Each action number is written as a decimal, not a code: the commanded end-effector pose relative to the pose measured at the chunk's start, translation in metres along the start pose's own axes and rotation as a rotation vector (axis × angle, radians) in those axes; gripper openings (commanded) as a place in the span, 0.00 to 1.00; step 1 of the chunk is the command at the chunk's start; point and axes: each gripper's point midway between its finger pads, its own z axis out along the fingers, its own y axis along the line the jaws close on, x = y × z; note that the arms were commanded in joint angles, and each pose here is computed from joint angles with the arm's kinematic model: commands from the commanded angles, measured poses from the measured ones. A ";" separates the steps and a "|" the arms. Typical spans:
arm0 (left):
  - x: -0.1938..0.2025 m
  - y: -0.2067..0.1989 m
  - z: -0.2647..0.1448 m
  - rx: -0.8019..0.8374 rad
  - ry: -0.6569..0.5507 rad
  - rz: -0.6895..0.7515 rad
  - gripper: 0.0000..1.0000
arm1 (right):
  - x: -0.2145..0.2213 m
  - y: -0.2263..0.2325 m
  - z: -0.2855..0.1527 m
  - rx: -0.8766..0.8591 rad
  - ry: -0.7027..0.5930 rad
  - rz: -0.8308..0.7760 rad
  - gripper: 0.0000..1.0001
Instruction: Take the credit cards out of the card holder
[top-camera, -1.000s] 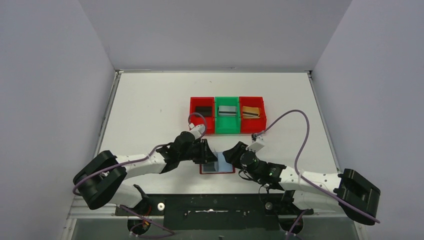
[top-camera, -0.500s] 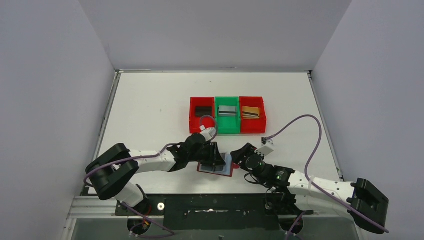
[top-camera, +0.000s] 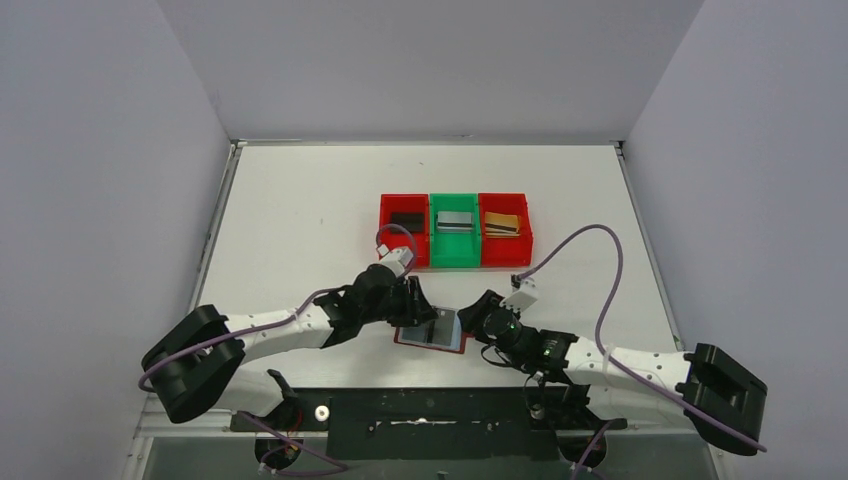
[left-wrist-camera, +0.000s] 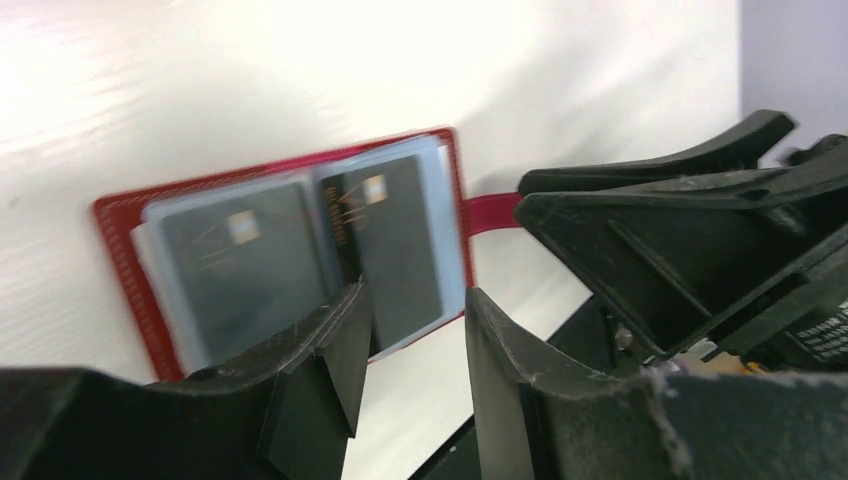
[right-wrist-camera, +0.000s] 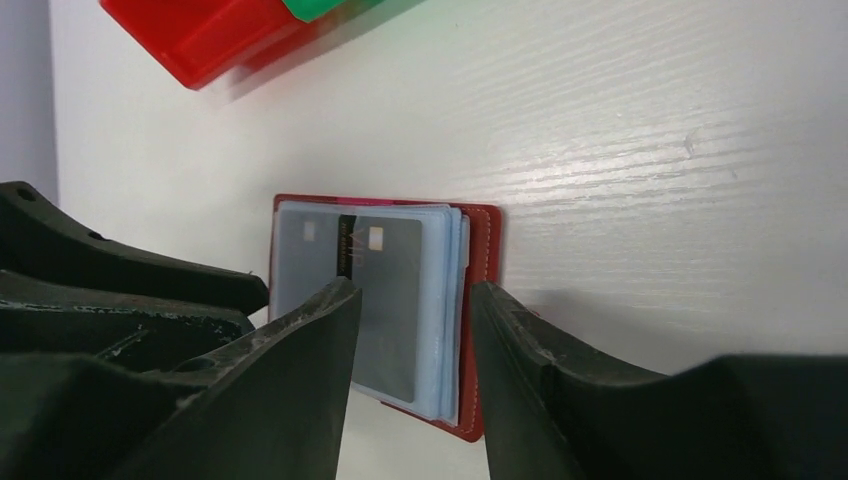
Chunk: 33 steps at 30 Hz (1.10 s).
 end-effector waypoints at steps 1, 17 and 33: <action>-0.006 0.021 -0.009 -0.077 -0.050 -0.023 0.39 | 0.001 0.030 0.006 -0.056 0.017 -0.033 0.42; -0.016 0.008 -0.025 0.044 -0.077 -0.009 0.51 | 0.040 0.024 0.027 0.107 0.132 -0.135 0.22; -0.002 -0.002 -0.002 0.094 0.018 0.000 0.51 | 0.059 -0.021 0.027 0.196 0.165 -0.113 0.21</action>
